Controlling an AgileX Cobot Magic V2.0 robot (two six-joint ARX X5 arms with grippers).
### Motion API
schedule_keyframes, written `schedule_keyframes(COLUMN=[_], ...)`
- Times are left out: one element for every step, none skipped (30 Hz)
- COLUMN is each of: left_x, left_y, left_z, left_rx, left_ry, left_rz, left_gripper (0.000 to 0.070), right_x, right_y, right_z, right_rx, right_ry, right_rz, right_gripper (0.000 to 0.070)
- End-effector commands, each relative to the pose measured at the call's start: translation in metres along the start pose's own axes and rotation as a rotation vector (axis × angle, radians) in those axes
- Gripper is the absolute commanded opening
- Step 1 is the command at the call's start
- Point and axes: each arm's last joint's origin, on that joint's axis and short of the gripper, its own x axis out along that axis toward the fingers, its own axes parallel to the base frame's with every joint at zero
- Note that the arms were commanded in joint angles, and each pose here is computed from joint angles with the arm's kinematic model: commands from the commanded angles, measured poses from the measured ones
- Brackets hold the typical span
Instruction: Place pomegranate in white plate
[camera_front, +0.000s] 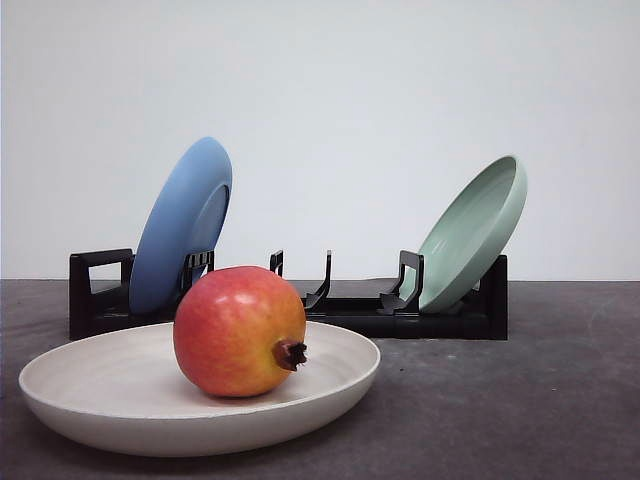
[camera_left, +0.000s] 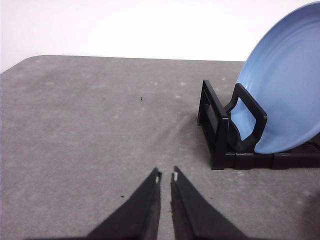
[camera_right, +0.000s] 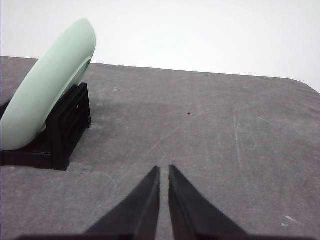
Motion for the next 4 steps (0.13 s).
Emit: schedule_keyframes(left_x=[0.0008, 0.0008, 0.0008, 0.0008], left_y=[0.0001, 0.0001, 0.0001, 0.0001], left_z=[-0.002, -0.002, -0.002, -0.002], left_rx=[-0.004, -0.004, -0.005, -0.005], left_ry=[-0.003, -0.003, -0.003, -0.003], left_rz=[0.001, 0.001, 0.001, 0.001], left_gripper=[0.0016, 0.0016, 0.0016, 0.0016], right_x=[0.0004, 0.0004, 0.0004, 0.0004], right_y=[-0.0001, -0.0001, -0.0001, -0.0001], right_z=[-0.0006, -0.0006, -0.0006, -0.0006], right_rx=[0.011, 0.011, 0.012, 0.011], right_ry=[-0.003, -0.003, -0.003, -0.003], right_rz=[-0.001, -0.001, -0.001, -0.001], right_gripper=[0.0029, 0.0029, 0.0029, 0.0029])
